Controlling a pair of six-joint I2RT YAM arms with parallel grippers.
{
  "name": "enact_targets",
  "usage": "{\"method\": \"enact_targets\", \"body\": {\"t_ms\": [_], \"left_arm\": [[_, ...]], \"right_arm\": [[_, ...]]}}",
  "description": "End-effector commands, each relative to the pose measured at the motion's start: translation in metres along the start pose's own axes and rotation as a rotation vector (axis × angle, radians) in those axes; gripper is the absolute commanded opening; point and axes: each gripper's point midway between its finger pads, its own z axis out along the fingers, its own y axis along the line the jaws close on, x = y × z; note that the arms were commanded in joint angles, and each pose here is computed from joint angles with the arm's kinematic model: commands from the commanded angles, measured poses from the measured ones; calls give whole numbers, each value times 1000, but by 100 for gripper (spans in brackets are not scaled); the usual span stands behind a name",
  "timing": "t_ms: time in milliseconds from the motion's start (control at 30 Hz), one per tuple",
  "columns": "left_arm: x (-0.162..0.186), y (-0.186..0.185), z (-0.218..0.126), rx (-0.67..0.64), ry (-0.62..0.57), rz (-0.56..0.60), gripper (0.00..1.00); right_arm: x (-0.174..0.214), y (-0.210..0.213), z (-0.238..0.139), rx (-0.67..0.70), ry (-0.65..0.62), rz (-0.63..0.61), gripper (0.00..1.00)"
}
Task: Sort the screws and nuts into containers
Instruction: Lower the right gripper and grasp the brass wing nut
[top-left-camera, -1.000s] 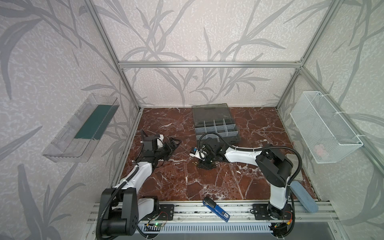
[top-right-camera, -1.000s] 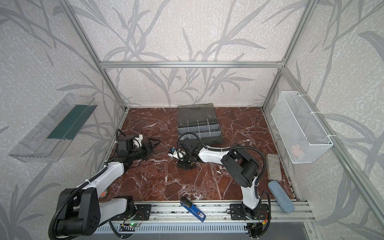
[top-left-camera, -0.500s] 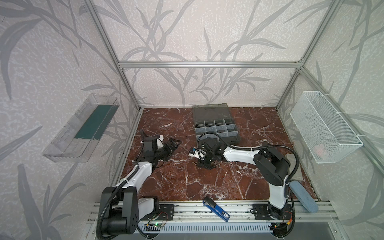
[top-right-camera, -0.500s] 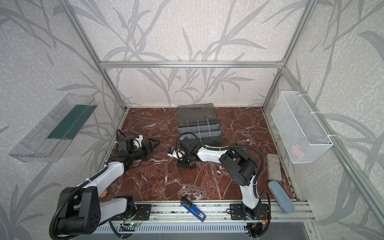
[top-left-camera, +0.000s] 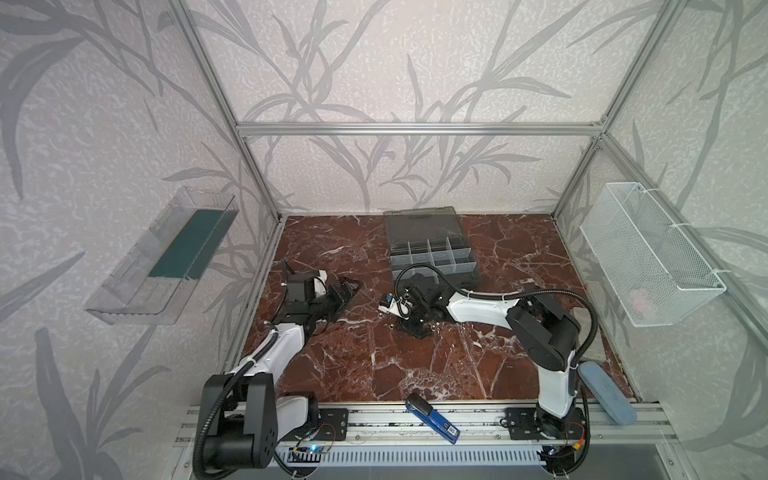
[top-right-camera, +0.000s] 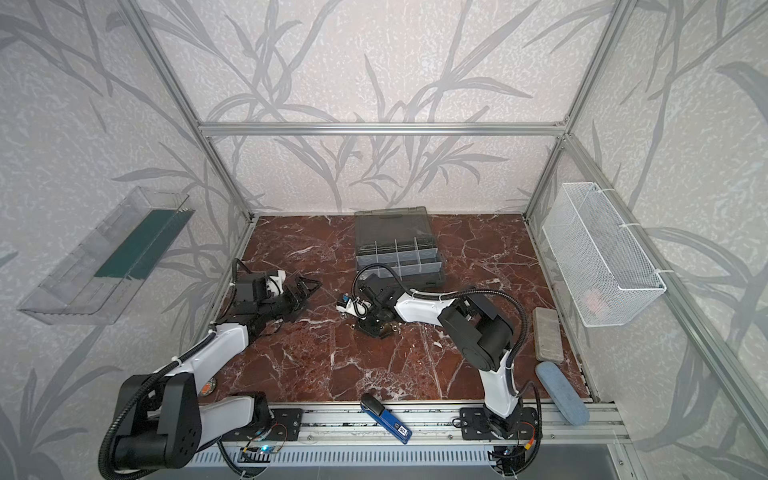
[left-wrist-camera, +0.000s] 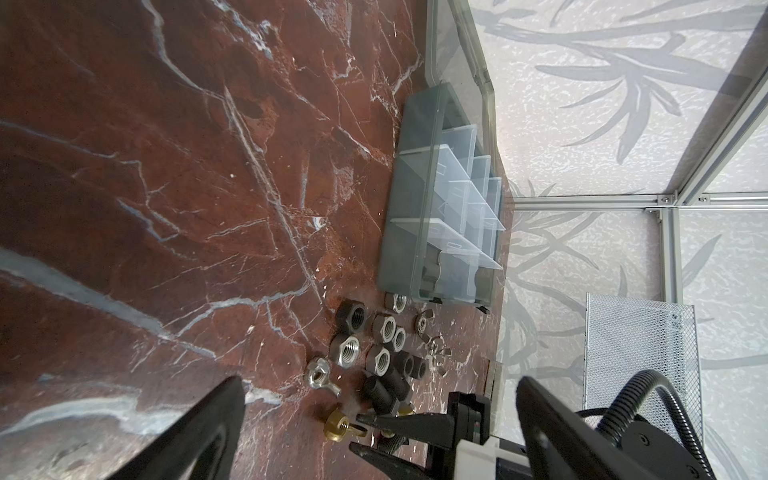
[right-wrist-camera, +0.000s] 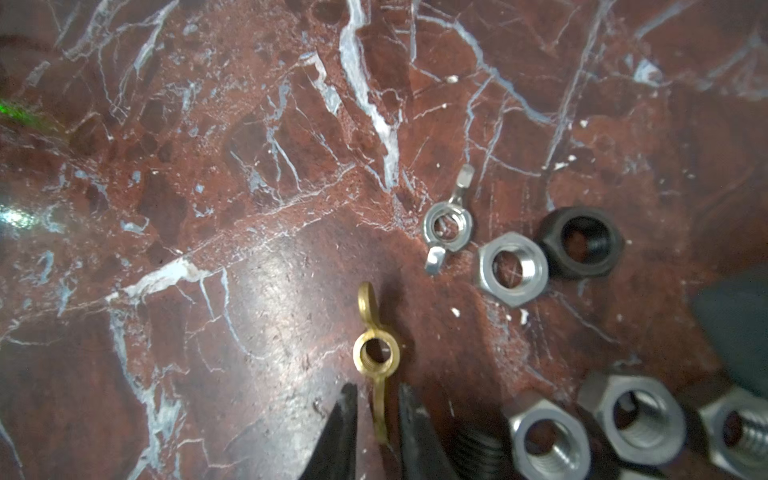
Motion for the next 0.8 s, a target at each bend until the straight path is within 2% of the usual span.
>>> {"method": "enact_targets", "body": {"t_ms": [0, 400, 500, 567, 767], "left_arm": [[3, 6, 0, -8, 8, -10, 100], [4, 9, 0, -13, 9, -14, 99], [4, 9, 1, -13, 10, -15, 99], [4, 9, 1, -13, 8, -15, 100], [2, 5, -2, -4, 3, -9, 99]], "right_arm": [[11, -1, 8, -10, 18, 19, 19], [11, -2, 11, -14, 7, 27, 15], [11, -2, 11, -12, 6, 29, 9], [10, -3, 10, -7, 3, 31, 1], [-11, -7, -18, -39, -113, 81, 0]]}}
